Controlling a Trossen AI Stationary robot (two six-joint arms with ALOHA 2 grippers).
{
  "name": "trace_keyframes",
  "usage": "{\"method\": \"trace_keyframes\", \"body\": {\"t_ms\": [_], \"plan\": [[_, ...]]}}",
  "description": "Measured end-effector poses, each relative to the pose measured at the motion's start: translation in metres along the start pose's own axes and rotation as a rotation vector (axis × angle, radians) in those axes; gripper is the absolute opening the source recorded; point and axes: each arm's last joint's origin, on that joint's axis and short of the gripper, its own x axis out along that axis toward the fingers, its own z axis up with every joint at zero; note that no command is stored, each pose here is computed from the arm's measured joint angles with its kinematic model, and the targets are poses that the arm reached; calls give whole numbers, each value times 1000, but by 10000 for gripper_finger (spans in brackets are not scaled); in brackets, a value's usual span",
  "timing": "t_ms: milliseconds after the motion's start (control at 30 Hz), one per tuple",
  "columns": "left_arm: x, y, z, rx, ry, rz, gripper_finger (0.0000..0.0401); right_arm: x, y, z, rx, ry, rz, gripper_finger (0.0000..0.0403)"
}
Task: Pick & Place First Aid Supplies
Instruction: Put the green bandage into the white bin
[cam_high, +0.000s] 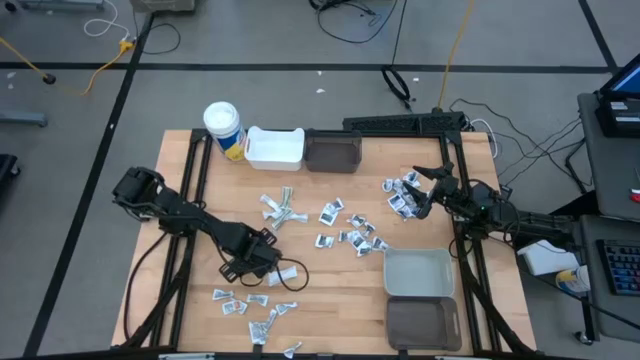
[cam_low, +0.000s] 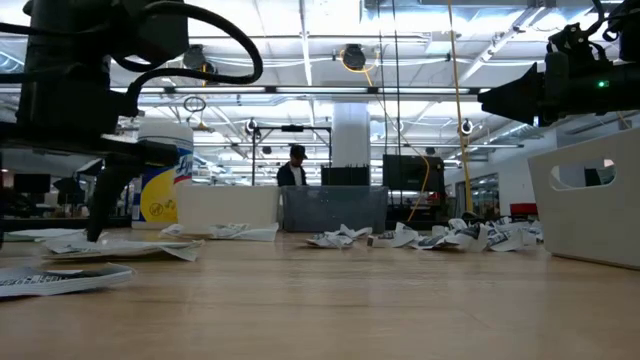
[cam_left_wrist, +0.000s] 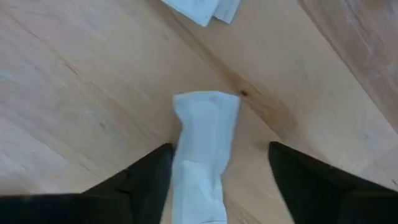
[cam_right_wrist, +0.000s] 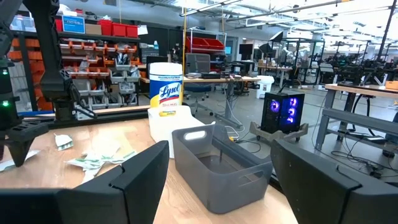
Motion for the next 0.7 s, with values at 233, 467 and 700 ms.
{"method": "trace_keyframes", "body": {"t_ms": [233, 467, 700], "plan": [[0, 0, 0, 2, 0, 0, 163, 0, 0, 0, 0, 0, 0, 279], [0, 0, 0, 3, 0, 0, 96, 0, 0, 0, 0, 0, 0, 279], [0, 0, 0, 9, 0, 0, 52, 0, 0, 0, 0, 0, 0, 279]]}}
